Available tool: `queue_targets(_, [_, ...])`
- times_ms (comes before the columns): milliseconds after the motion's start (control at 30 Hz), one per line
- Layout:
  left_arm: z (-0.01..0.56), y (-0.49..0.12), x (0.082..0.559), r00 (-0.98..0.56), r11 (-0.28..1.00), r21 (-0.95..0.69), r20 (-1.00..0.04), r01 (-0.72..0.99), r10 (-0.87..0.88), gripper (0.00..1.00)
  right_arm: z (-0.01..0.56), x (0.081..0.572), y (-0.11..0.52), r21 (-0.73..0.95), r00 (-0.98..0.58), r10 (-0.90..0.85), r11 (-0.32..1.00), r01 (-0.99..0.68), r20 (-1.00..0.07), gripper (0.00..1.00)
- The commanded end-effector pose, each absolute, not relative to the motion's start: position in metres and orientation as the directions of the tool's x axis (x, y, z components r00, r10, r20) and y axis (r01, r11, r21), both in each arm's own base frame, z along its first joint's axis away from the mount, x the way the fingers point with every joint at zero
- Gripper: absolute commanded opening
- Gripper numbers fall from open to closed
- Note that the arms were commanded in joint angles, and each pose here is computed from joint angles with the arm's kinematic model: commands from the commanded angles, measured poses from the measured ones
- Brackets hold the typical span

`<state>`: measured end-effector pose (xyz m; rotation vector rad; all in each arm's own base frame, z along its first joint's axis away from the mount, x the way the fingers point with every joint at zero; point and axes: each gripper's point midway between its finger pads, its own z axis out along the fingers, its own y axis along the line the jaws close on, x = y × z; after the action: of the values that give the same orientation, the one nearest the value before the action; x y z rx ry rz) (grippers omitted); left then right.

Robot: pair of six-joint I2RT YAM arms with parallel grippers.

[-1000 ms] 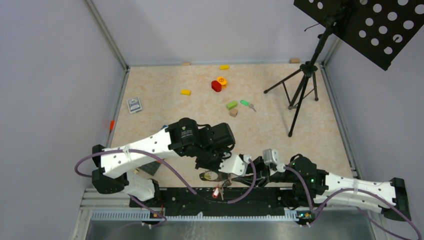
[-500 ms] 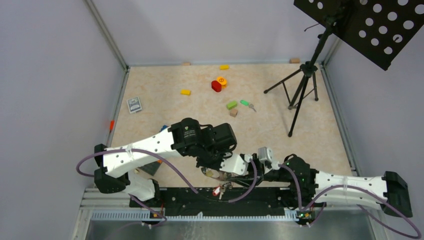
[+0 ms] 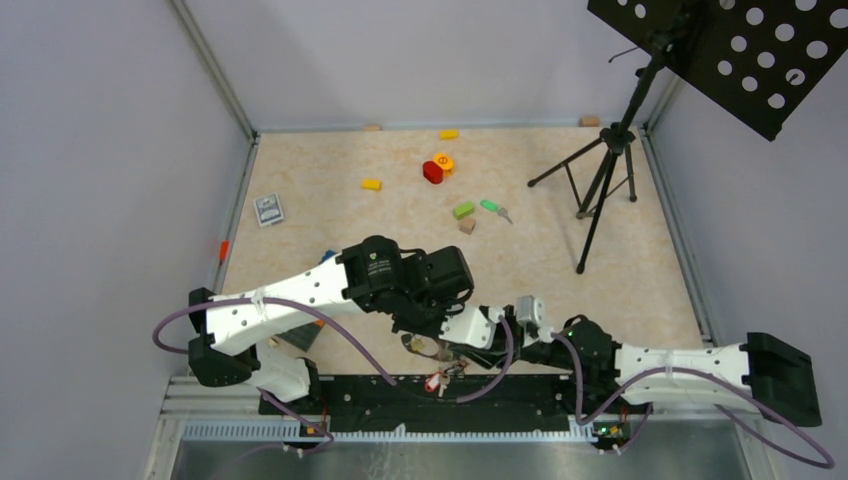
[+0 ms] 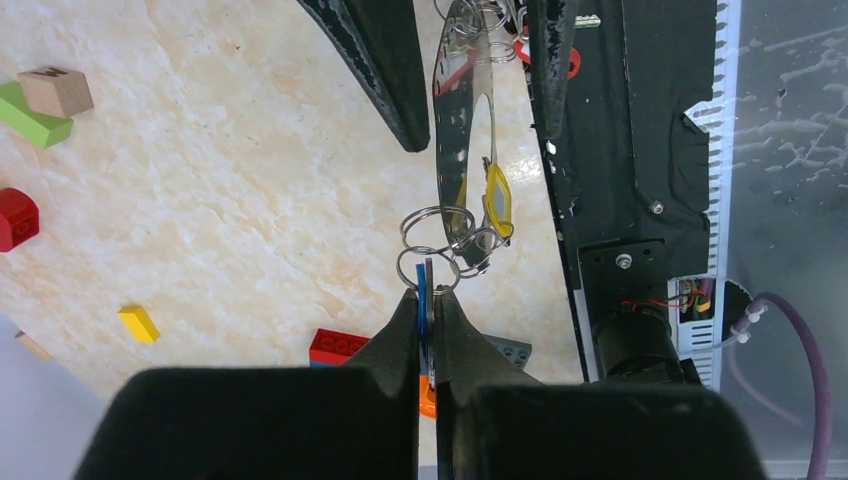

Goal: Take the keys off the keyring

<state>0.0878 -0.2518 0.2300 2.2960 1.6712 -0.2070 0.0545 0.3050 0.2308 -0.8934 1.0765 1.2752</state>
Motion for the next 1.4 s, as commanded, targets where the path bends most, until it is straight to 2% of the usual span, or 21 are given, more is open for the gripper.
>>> queue_targets(0, [0.247,-0.255,0.09,0.32,-0.267,0.197,-0.33,0.943,0.888,0.0,0.26,0.058,0.299,0.029,0.042,0.411,0.165,-0.986,-0.911,0.36])
queue_targets(267, [0.251,-0.253,0.091,0.325,-0.265,0.211,-0.339,0.941,0.883,0.0,0.262,0.056,0.302,0.007,0.096,0.454,0.221,-0.975,-0.886,0.36])
queue_targets(967, [0.254,-0.259,0.084,0.338,-0.288,0.186,-0.369,0.939,0.865,0.0,0.273,0.057,0.325,0.03,0.087,0.515,0.214,-0.976,-0.853,0.34])
queue_targets(1200, [0.255,-0.259,0.086,0.339,-0.284,0.195,-0.368,0.939,0.866,0.0,0.269,0.054,0.33,0.035,0.069,0.512,0.191,-0.981,-0.856,0.26])
queue_targets(1367, [0.255,-0.259,0.086,0.333,-0.28,0.192,-0.369,0.941,0.867,0.0,0.268,0.051,0.332,0.069,0.026,0.526,0.161,-0.984,-0.85,0.24])
